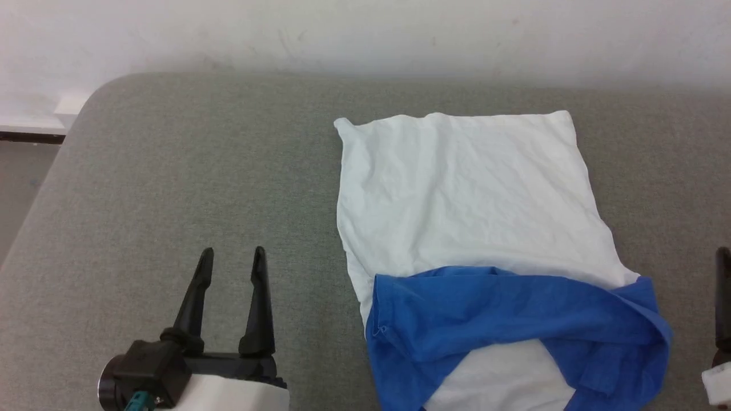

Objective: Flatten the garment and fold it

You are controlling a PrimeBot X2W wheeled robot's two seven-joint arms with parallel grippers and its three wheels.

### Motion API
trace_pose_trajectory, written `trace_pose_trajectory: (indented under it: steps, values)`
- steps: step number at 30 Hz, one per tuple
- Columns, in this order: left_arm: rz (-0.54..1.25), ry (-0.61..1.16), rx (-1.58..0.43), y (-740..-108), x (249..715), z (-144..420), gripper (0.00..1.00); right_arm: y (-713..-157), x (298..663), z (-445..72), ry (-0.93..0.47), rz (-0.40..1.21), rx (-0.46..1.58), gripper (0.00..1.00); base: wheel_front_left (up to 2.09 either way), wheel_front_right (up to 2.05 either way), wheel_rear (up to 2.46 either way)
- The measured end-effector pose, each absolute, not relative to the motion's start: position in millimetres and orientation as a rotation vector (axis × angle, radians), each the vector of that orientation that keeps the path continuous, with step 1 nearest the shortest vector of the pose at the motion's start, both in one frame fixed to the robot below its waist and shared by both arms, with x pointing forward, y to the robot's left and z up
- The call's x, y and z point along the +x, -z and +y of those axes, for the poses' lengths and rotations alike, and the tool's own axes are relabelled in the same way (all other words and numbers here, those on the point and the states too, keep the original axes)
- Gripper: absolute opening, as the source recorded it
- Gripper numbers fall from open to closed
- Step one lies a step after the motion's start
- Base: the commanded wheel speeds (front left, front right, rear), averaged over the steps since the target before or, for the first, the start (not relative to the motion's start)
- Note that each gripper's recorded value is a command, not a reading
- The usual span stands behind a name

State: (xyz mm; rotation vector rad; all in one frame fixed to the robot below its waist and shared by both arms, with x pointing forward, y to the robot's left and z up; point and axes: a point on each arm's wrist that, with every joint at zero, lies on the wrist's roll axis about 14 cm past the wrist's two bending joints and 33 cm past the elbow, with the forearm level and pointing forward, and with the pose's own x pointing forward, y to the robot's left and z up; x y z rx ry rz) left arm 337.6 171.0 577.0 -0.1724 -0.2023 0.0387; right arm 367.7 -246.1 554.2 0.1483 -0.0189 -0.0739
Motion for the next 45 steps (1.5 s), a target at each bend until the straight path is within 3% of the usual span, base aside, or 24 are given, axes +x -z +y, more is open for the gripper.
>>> trace_pose_trajectory:
  steps: [7, 13, 22, 33, 45]
  values:
    - [-0.204, 0.044, -0.067, -592, 369, 161, 1.0, -547, 366, -243, 0.078, 0.001, 0.156, 1.0, 0.0, 0.0, 0.0]
    - [-0.223, 0.182, 0.076, -635, 440, 142, 1.0, -546, 385, -239, 0.045, 0.003, 0.135, 1.0, 0.0, 0.0, 0.0]
    - [-0.035, 0.286, 0.191, -635, 548, 113, 1.0, -521, 419, -245, 0.013, 0.055, 0.134, 1.0, 0.0, 0.0, 0.0]
    - [0.383, 0.237, 0.177, -519, 627, 120, 1.0, -469, 441, -257, 0.009, 0.168, 0.135, 1.0, 0.0, 0.0, 0.0]
    - [0.737, 0.208, 0.134, -389, 631, 110, 1.0, -423, 440, -281, 0.069, 0.269, 0.114, 1.0, 0.0, 0.0, 0.0]
